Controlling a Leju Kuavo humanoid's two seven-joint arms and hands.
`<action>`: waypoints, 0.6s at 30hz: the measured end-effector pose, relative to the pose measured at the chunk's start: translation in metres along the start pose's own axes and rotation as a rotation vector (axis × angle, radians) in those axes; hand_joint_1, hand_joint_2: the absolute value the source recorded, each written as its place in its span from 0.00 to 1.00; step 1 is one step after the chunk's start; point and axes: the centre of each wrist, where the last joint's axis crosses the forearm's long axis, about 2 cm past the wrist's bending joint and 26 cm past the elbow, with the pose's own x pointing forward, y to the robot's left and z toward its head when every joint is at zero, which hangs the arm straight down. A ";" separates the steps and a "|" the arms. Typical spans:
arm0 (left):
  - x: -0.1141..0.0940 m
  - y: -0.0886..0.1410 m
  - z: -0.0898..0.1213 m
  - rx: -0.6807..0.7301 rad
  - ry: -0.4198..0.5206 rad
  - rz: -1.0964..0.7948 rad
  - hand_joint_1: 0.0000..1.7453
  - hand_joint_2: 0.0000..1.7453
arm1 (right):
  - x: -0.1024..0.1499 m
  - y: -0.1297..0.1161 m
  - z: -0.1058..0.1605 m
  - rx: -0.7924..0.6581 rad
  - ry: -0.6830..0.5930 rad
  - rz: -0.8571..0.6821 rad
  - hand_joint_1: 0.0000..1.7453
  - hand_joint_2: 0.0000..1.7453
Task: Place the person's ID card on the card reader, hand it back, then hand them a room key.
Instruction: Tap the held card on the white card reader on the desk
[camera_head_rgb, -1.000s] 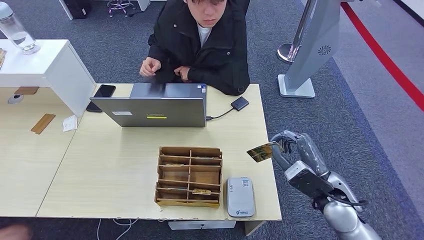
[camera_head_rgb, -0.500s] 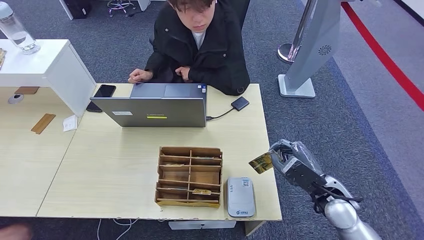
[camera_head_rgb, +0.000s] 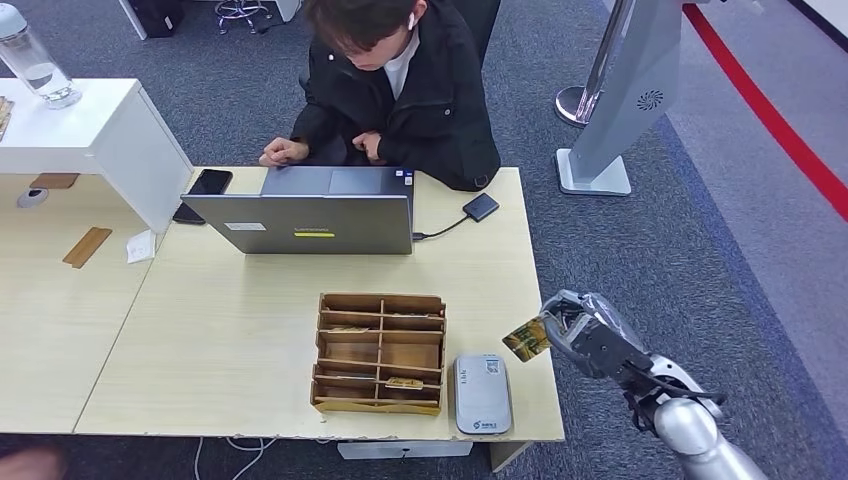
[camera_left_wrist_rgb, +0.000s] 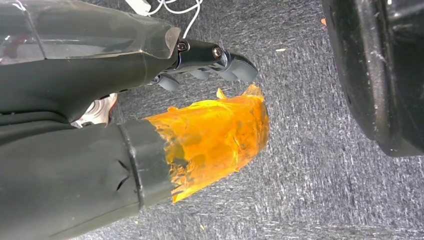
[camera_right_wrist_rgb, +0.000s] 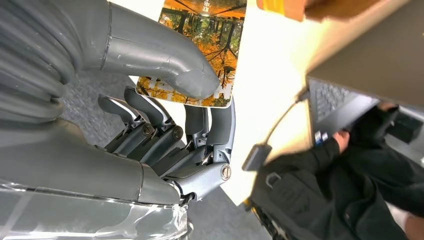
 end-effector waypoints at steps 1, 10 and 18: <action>0.000 0.000 0.000 0.001 0.000 -0.001 0.00 0.00 | -0.001 0.000 0.001 0.015 0.004 -0.013 1.00 1.00; 0.000 0.001 0.000 0.001 0.002 -0.014 0.00 0.00 | -0.015 -0.004 0.011 0.138 0.032 -0.132 1.00 1.00; 0.000 0.002 0.000 0.002 0.003 -0.020 0.00 0.00 | -0.025 0.000 0.017 0.194 0.067 -0.163 1.00 1.00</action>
